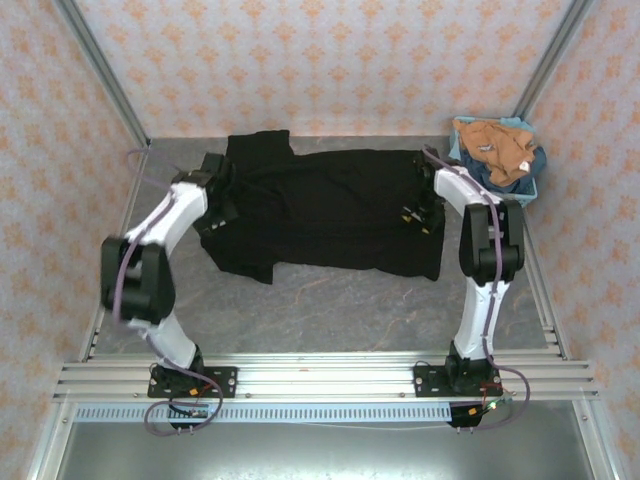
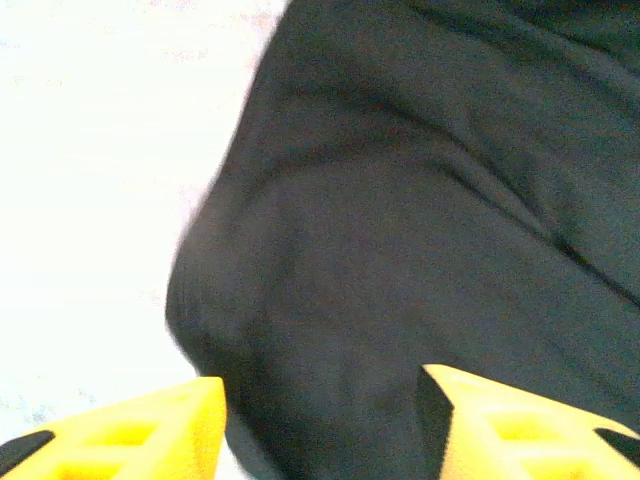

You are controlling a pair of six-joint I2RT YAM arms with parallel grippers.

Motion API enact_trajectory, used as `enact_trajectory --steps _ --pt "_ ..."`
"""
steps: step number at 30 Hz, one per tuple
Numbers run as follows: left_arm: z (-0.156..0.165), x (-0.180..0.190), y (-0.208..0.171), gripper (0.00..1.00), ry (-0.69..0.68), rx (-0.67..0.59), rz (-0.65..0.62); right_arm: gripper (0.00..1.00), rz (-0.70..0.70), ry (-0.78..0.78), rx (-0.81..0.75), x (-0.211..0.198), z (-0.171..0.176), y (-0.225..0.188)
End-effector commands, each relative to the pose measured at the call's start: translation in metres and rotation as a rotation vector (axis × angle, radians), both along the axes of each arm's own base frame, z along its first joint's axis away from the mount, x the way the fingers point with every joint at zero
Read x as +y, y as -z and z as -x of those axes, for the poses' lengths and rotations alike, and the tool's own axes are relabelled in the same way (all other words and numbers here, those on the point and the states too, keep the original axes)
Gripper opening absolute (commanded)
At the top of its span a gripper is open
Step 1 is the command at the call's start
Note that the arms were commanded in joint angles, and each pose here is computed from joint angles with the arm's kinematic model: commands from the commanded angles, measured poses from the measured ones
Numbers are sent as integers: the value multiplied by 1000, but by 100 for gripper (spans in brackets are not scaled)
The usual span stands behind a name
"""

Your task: Fold and stack the t-shirts

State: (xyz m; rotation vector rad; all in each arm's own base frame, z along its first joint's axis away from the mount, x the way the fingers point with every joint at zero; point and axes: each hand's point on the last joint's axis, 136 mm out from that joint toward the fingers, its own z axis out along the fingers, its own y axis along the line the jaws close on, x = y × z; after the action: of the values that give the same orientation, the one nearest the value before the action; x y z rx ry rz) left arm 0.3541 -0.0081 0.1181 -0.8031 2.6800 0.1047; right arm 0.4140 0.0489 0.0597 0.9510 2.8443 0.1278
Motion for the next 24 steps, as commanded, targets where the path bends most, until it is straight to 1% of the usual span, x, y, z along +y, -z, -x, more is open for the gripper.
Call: enact_trajectory --steps 1,3,5,7,10,16,19,24 --pt "61 -31 12 47 -7 20 77 50 -14 -2 -122 -2 14 -54" --pt "77 -62 25 45 62 4 163 50 -61 -20 -152 6 24 -64" --pt "84 -87 34 46 164 9 181 50 -99 -46 -178 15 34 -71" --pt "87 -104 42 48 268 29 148 51 -128 -60 -193 21 45 -76" --pt "87 -114 55 48 353 74 86 52 -161 -54 -197 24 60 -80" --pt "84 -123 68 46 422 106 37 52 -167 -35 -193 22 77 -80" --pt "86 -124 76 46 434 134 22 52 -171 -32 -196 23 80 -80" --pt "78 -127 84 47 444 146 5 52 -178 -27 -194 23 81 -79"
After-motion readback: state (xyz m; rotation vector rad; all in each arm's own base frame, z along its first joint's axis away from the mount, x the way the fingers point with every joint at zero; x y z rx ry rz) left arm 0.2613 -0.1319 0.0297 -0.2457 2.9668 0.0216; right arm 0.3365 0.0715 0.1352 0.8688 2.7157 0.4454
